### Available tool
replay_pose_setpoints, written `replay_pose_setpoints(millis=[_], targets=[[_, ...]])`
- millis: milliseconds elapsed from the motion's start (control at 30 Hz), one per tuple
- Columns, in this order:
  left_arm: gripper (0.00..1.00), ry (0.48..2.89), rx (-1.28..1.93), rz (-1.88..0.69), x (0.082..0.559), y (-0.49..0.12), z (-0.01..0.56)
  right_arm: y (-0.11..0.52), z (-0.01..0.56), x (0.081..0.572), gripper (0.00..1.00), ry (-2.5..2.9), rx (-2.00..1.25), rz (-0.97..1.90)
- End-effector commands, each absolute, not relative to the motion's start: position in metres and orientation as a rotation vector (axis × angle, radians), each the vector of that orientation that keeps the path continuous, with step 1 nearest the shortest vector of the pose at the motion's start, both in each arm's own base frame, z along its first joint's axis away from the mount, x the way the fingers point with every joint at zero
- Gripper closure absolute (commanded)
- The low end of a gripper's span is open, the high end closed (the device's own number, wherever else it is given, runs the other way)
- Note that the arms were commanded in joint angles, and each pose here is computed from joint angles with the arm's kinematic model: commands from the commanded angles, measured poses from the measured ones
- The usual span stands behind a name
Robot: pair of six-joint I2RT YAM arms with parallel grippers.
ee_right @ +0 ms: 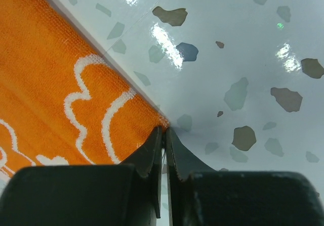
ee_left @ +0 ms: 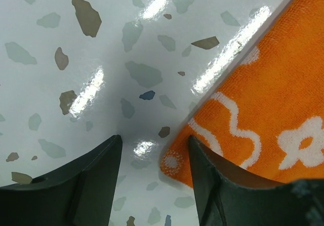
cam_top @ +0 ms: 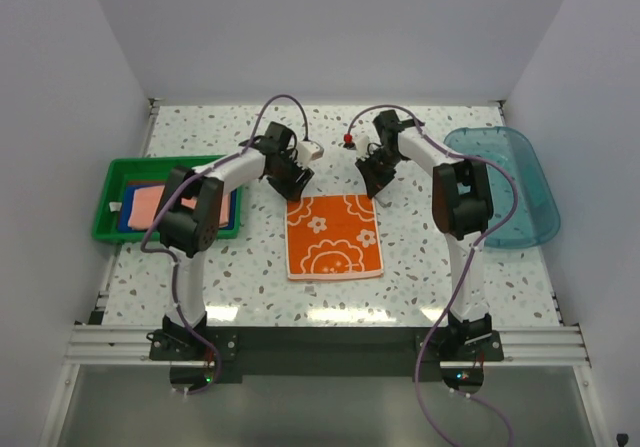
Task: Fold and stack the towels
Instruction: Fold the towel
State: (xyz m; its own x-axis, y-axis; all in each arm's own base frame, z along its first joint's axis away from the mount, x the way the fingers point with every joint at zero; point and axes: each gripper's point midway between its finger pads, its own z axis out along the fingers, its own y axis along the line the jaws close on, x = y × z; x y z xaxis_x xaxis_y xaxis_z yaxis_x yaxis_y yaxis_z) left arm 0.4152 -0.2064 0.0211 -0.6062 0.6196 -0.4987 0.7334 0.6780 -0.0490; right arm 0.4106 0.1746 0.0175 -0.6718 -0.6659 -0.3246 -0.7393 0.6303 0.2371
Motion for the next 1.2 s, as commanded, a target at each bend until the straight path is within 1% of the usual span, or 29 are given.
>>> replay_pose_setpoints(millis=[0,33,167,433,733,900,933,1000,1033,1100,1167], targets=[[0.41,2.476,1.082,-0.384,0.410,-0.204,0.014,0.170,0.002,0.401,0.96,2.690,-1.197,0.532],[0.42,2.491,1.091,-0.394,0.406,-0.203,0.012,0.170,0.002,0.401,0.97,2.690,-1.199,0.525],[0.43,2.522,1.104,-0.412,0.393,-0.199,0.011,0.164,0.003,0.403,0.98,2.693,-1.193,0.472],[0.41,2.506,1.084,-0.418,0.389,-0.198,0.028,0.164,0.005,0.405,1.00,2.687,-1.175,0.451],[0.50,2.552,1.079,-0.395,0.380,-0.189,0.019,0.161,0.005,0.406,1.00,2.686,-1.152,0.430],[0.59,2.598,1.086,-0.428,0.371,-0.190,0.004,0.160,0.005,0.407,1.00,2.685,-1.140,0.406],[0.64,2.602,1.089,-0.435,0.370,-0.190,0.002,0.160,0.006,0.408,1.00,2.684,-1.136,0.406],[0.69,2.621,1.091,-0.440,0.366,-0.189,-0.005,0.161,0.007,0.409,1.00,2.680,-1.131,0.405],[0.78,2.622,1.089,-0.440,0.366,-0.189,-0.007,0.162,0.008,0.409,1.00,2.679,-1.128,0.403],[0.83,2.635,1.093,-0.440,0.366,-0.188,-0.012,0.162,0.009,0.411,1.00,2.675,-1.127,0.389],[0.85,2.643,1.101,-0.427,0.368,-0.187,-0.015,0.163,0.015,0.415,1.00,2.659,-1.112,0.372]])
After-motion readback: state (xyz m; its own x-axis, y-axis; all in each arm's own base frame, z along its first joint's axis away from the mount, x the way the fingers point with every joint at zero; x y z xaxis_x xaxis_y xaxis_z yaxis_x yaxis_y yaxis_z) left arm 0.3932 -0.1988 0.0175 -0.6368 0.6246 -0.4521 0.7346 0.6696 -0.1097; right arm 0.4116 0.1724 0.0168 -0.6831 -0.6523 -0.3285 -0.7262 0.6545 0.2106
